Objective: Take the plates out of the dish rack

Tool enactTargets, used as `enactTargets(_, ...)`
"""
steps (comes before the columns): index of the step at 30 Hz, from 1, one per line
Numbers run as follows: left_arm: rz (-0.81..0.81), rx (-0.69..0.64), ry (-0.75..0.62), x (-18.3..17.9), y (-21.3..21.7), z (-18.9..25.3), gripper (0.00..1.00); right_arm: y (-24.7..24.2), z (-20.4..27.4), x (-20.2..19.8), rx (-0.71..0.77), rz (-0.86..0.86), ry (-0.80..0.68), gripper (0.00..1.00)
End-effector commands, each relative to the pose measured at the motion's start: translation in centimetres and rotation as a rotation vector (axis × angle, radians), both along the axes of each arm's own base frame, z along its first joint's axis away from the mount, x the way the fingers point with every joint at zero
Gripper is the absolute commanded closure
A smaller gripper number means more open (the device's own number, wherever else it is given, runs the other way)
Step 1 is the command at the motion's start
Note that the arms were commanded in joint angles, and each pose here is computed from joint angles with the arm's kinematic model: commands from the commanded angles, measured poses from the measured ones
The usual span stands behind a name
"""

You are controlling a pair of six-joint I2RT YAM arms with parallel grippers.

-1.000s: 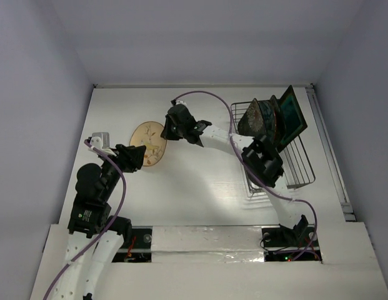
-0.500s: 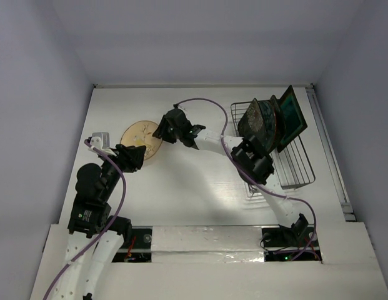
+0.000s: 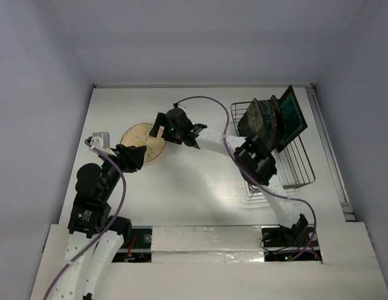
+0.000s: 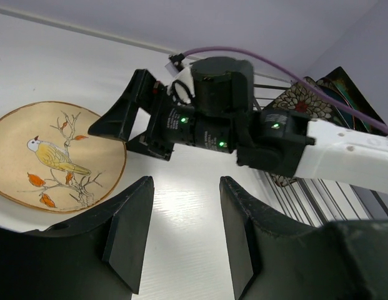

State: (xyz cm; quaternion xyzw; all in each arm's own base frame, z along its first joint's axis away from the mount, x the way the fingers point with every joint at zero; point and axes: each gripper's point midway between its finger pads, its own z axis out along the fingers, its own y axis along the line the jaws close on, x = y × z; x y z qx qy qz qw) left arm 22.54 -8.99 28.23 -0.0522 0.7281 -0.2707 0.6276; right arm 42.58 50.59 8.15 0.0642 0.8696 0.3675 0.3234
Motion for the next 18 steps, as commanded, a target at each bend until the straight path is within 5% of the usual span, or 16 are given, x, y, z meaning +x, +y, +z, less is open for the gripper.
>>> enactTargets(1,-0.008,-0.015,-0.059,-0.1,-0.1,1.9,0.57,-1.7,11.0,0.7,0.004,-0.027,-0.224,0.00)
enactTargets(5,-0.007,-0.015,-0.056,0.0,-0.1,1.8,0.57,-4.9,14.7,-0.2,-0.097,-0.026,-0.320,0.01)
enactTargets(7,-0.010,-0.015,-0.057,0.0,-0.2,1.9,0.57,-7.8,17.8,-1.4,-0.154,-0.034,-0.402,0.20)
enactTargets(8,-0.011,-0.013,-0.056,0.0,-0.2,1.8,0.57,-9.5,18.8,-1.6,-0.190,-0.064,-0.429,0.37)
enactTargets(9,-0.010,-0.013,-0.056,0.0,-0.2,1.8,0.57,-11.1,19.5,-2.1,-0.248,-0.061,-0.473,0.90)
enactTargets(10,-0.013,-0.013,-0.054,0.0,-0.2,1.8,0.57,-12.6,20.2,-2.7,-0.283,-0.068,-0.498,1.00)
enactTargets(18,-0.022,-0.013,-0.050,0.1,-0.4,1.6,0.57,-33.5,23.3,-7.6,-0.546,-0.336,-0.510,1.00)
